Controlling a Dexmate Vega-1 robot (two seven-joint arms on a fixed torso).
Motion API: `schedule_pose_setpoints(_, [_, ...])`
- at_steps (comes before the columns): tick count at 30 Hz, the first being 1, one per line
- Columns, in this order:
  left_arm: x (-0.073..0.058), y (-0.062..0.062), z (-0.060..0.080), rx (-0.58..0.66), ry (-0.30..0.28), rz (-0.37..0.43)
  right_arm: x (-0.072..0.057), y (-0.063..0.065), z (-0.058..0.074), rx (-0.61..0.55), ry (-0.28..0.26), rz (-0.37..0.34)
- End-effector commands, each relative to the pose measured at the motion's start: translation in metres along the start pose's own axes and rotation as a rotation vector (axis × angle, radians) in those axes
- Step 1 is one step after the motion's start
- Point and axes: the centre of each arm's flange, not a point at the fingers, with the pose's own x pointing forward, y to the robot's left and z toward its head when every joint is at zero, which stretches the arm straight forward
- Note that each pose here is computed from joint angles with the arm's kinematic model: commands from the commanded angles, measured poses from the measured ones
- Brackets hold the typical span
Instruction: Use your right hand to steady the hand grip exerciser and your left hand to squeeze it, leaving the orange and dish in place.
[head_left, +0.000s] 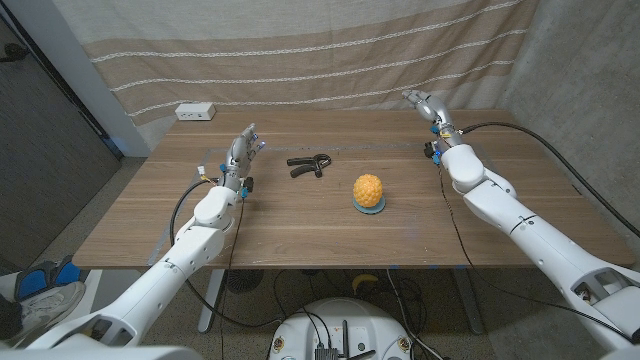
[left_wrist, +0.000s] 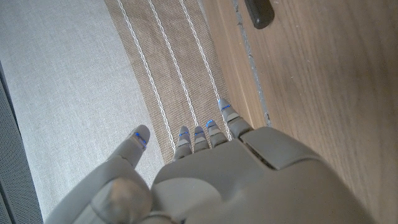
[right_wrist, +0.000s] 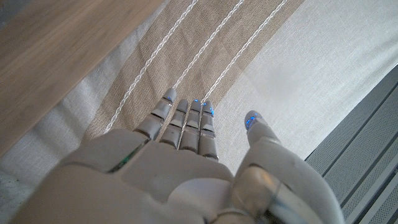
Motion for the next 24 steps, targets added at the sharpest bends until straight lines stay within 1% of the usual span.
schedule_pose_setpoints(1, [-0.003,0.0,0.0,-0.002,-0.001,0.001,0.007,0.006,0.014,-0.068,-0.019,0.04])
schedule_pose_setpoints(17, [-0.005,-0.001,0.0,-0.001,-0.003,-0.006,0.017,0.017,0.035,-0.173,-0.038,0.105])
schedule_pose_setpoints(22, [-0.005,-0.002,0.0,-0.002,-0.003,-0.008,0.02,0.02,0.041,-0.21,-0.036,0.129])
schedule_pose_setpoints(24, [-0.006,-0.003,0.0,0.001,-0.005,-0.012,0.022,0.021,0.043,-0.228,-0.026,0.14])
